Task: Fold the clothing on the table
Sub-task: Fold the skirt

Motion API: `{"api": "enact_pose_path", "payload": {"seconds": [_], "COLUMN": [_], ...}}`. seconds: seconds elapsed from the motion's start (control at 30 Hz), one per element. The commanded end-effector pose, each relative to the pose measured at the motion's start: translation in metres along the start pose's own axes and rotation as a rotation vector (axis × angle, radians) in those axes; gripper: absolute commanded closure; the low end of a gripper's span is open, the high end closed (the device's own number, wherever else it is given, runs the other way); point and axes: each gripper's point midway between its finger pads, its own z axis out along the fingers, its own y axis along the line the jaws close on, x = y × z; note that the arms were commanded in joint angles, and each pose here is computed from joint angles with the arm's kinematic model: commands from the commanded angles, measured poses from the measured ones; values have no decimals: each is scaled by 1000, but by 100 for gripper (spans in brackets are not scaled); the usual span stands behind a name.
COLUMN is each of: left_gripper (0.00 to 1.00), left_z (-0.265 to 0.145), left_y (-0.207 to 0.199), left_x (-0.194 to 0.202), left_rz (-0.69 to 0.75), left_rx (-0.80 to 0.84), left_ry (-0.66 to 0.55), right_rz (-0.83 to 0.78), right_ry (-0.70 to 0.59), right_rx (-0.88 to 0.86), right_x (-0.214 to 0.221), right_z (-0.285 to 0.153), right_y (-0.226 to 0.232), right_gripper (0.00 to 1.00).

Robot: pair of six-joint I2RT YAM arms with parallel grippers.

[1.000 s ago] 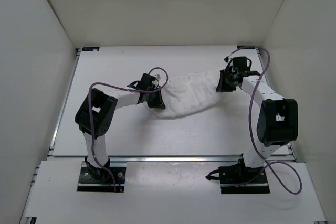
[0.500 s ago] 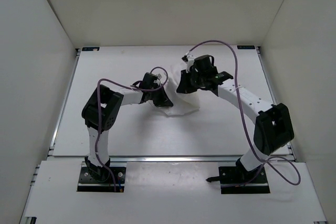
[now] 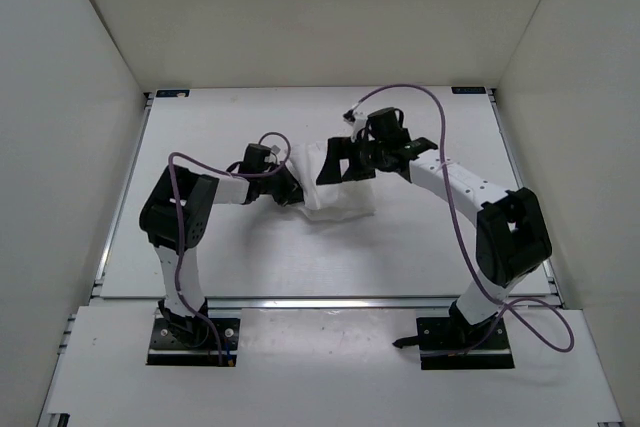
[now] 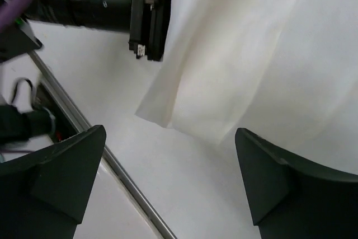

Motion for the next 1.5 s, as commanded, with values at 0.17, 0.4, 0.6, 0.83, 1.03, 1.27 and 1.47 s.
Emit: {"api": "enact_pose_path", "payload": {"seconds": [0.17,0.4,0.6,0.83,1.03,1.27,1.47], "left_gripper": [97,75,100,100,100,100,77], "left_z": [-107,-158,-106,-40,-29,-29,-78], "left_y": [-44,-86,-149,-88,-14,12,-24], "left_x": [-58,-69,-6,49,45,50,7], "left_rz": [76,212,324,234,140,100,277], "left_rx": [120,254,465,320,135,83,68], "left_ry": [-204,-263,-99,56,21,42,-100], "right_rz": [-69,39,47,99,116,163,80], "right_ry": [-414,-210,-138,-51,-3,1,-125], "right_rx": [7,112,9,-56,-67,-59,-3], "right_x": [-111,-54,-28,5,25,35,-21], "right_z": [-95,-49,-11,16,28,7,-41], "right_y": [2,-55,-56,-70,-89,-108,-87], "right_gripper": [29,100,100,100,100,100,44]}}
